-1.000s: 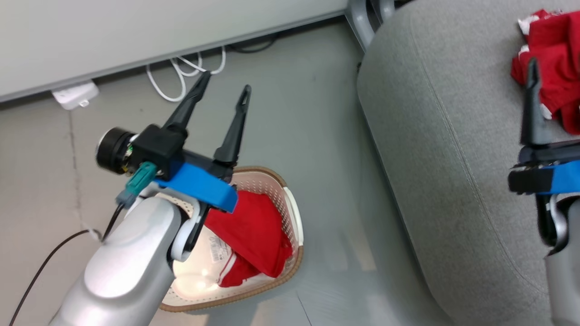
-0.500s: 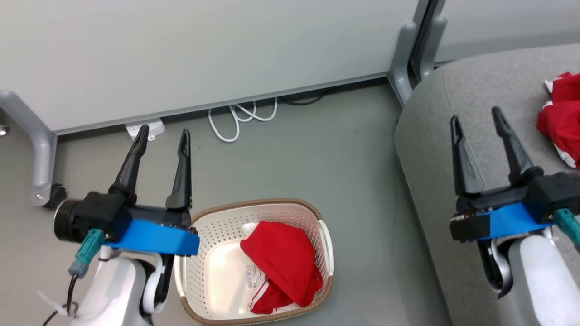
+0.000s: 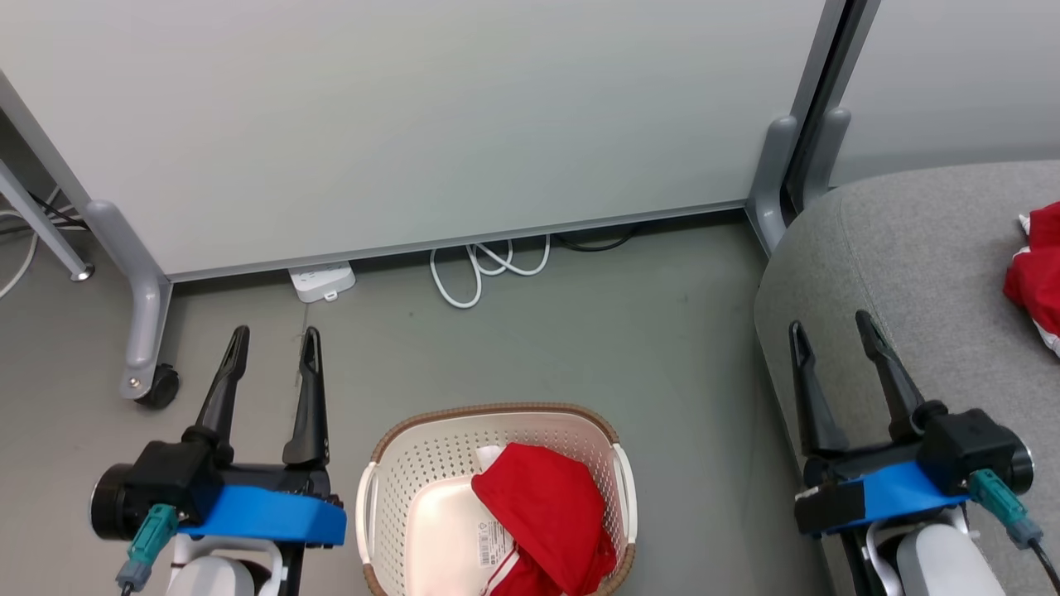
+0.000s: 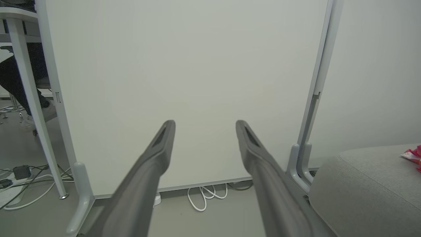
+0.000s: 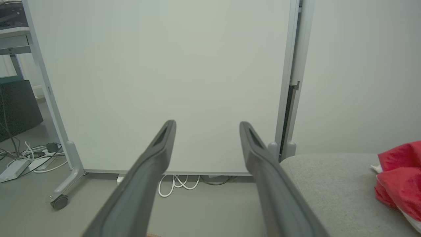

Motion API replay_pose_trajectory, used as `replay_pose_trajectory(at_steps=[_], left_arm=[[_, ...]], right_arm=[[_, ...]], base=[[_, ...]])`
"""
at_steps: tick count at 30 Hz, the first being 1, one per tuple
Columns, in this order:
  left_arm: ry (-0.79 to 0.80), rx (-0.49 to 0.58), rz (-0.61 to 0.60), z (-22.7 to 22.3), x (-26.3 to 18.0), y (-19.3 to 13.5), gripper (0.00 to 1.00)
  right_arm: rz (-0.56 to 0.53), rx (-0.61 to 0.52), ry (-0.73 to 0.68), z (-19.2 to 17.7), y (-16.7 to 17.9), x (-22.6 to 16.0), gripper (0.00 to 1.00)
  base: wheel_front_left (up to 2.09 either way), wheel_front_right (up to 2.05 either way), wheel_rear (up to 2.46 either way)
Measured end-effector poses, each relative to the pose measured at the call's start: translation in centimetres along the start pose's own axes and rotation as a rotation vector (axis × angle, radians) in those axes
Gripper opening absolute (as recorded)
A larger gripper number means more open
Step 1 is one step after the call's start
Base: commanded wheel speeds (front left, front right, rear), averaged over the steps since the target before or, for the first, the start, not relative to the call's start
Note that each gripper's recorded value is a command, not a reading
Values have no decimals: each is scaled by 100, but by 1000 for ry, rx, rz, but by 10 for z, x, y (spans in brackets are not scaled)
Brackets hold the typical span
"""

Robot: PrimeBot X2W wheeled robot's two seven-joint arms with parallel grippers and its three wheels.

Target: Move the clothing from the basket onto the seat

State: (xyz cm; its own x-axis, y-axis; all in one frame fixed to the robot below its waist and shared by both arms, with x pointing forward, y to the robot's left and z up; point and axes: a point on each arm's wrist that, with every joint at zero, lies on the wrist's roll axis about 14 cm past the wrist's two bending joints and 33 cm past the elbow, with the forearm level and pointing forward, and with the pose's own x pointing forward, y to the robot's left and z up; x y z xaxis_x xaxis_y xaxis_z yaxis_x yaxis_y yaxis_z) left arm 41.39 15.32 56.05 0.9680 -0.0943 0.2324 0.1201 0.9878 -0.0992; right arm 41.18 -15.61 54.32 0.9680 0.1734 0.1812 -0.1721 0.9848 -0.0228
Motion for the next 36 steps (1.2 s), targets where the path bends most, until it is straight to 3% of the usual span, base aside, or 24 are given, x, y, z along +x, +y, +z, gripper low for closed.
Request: replay_pose_trajectory(at_steps=[15,36], left_arm=[[32,-11,36,-6,-31,10,100],[57,-10,50,-13,-44,14,100]], right_arm=[[-18,49,71,-20,8,-35,100],[-3,57,88,-25,16,-41,100]], base=[[0,0,0],[0,0,0]])
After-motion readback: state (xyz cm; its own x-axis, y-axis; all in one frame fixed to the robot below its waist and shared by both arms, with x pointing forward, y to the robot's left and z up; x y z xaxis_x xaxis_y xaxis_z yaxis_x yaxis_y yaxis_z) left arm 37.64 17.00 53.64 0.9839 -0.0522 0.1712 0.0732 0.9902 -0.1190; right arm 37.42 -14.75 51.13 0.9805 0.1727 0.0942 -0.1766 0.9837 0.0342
